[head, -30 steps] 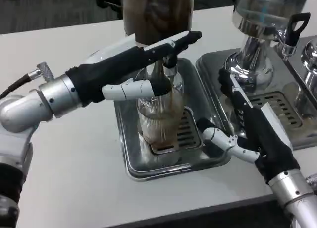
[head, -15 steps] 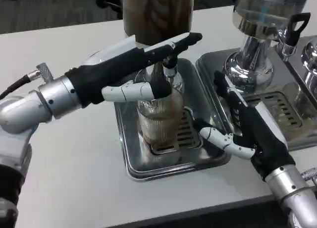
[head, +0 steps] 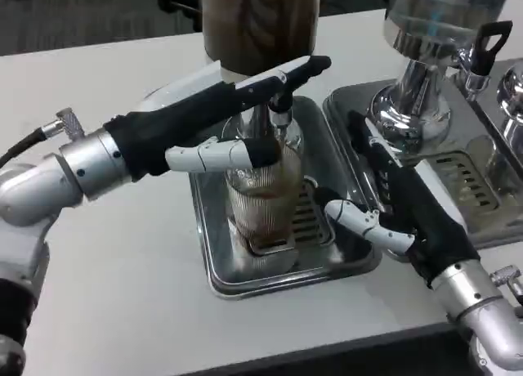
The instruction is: Grasp the cup under the faucet to collect the drink, then remove the cup.
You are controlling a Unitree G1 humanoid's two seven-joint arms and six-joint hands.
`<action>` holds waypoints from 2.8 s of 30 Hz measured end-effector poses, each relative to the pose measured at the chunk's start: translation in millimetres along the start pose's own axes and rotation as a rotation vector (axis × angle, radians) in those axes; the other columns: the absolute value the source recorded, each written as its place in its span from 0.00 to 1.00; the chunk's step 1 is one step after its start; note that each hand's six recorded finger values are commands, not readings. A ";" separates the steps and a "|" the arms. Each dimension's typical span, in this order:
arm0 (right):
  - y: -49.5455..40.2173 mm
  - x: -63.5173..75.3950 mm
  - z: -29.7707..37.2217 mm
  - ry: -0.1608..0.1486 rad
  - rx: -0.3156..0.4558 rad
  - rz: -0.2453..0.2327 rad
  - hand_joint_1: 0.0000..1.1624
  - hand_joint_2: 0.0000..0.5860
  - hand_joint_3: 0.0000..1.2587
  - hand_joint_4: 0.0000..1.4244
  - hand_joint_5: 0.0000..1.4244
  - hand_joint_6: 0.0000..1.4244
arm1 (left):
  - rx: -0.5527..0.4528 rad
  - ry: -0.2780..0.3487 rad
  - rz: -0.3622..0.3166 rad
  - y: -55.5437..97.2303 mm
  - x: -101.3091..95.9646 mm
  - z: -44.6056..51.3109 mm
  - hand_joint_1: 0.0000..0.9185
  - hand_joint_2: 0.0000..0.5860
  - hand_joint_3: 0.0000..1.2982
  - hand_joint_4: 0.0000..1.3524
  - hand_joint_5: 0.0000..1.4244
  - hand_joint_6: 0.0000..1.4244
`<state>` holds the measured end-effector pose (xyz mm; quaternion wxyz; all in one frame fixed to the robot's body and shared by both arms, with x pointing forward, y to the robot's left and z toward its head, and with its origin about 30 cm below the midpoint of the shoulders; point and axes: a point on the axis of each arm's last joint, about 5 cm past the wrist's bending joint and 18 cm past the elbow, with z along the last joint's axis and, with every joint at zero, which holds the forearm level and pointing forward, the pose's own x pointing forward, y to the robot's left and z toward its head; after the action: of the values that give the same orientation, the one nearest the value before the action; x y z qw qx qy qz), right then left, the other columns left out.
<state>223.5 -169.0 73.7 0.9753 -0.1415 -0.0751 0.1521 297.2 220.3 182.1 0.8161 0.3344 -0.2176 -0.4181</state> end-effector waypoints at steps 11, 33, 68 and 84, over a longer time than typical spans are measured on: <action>2.3 7.2 1.4 -0.004 0.013 0.012 0.52 0.41 0.00 0.00 0.00 0.00 | 0.006 0.002 -0.002 0.6 -1.3 0.7 0.00 0.06 0.04 0.00 0.02 0.00; 3.5 13.9 -1.2 0.016 0.028 0.039 0.51 0.41 0.00 0.00 0.00 0.00 | 0.014 0.006 -0.004 1.0 -3.9 1.4 0.00 0.06 0.05 0.00 0.02 0.00; 12.5 27.5 1.0 0.012 0.062 0.074 0.49 0.44 0.00 0.00 0.00 0.00 | -0.041 0.000 0.024 0.6 -7.8 2.2 0.00 0.06 0.05 0.00 0.02 0.01; 14.1 26.3 -2.2 0.031 0.068 0.074 0.48 0.44 0.00 0.00 0.00 0.01 | -0.204 -0.068 0.077 3.4 -8.8 0.9 0.00 0.06 0.06 0.00 0.03 0.02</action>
<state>244.8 -148.3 70.1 0.9743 -0.1133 -0.0493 0.1883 293.5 228.7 184.5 0.8535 0.2267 -0.2139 -0.4176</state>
